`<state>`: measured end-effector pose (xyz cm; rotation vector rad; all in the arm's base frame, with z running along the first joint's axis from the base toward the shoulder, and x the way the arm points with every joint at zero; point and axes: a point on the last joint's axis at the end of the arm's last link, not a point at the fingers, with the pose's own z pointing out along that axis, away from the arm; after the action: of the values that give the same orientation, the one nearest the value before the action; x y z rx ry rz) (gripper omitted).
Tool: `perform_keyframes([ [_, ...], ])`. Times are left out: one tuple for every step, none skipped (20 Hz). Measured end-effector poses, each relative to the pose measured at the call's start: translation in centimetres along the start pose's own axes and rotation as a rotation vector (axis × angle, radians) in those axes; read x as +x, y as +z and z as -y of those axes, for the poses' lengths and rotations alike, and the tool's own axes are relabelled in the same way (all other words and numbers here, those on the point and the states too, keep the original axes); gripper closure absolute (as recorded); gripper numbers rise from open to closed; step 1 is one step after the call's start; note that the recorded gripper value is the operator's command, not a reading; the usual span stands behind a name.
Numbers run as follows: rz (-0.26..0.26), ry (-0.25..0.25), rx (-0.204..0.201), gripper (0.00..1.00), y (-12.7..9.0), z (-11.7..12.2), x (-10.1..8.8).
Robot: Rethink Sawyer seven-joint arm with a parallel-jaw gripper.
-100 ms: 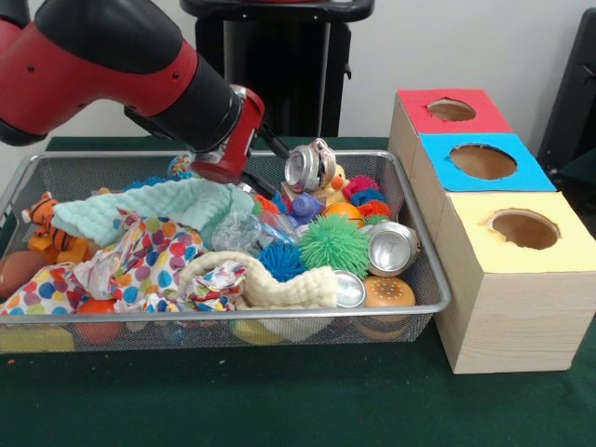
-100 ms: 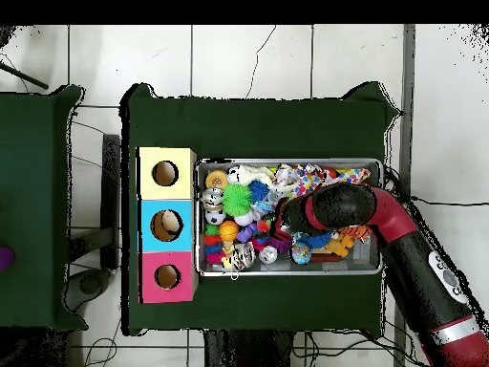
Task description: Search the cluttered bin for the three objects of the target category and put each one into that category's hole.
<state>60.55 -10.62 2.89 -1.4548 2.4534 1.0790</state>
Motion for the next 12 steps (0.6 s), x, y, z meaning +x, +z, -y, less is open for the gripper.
perform_keyframes([
  [-0.003,0.0,-0.002,0.0,-0.1,0.1,-0.1],
  [-0.009,0.001,-0.006,0.0,-0.3,0.2,-0.3],
  [-0.011,0.002,-0.007,0.0,-0.3,0.3,-0.4],
  [-0.013,0.003,-0.011,0.0,-0.4,0.5,-0.6],
  [-0.015,0.005,-0.014,0.0,-0.5,0.6,-0.7],
  [-0.022,0.006,-0.019,0.0,-0.7,0.9,-0.9],
  [-0.025,0.005,-0.021,0.0,-0.8,1.0,-0.9],
  [-0.028,0.002,-0.024,0.0,-0.9,1.2,-0.9],
  [-0.031,0.0,-0.026,0.0,-1.1,1.3,-0.9],
  [-0.032,-0.002,-0.026,0.0,-1.2,1.4,-0.8],
  [-0.033,-0.004,-0.026,0.0,-1.3,1.5,-0.8],
  [-0.032,-0.014,-0.023,0.0,-1.7,1.8,-0.6],
])
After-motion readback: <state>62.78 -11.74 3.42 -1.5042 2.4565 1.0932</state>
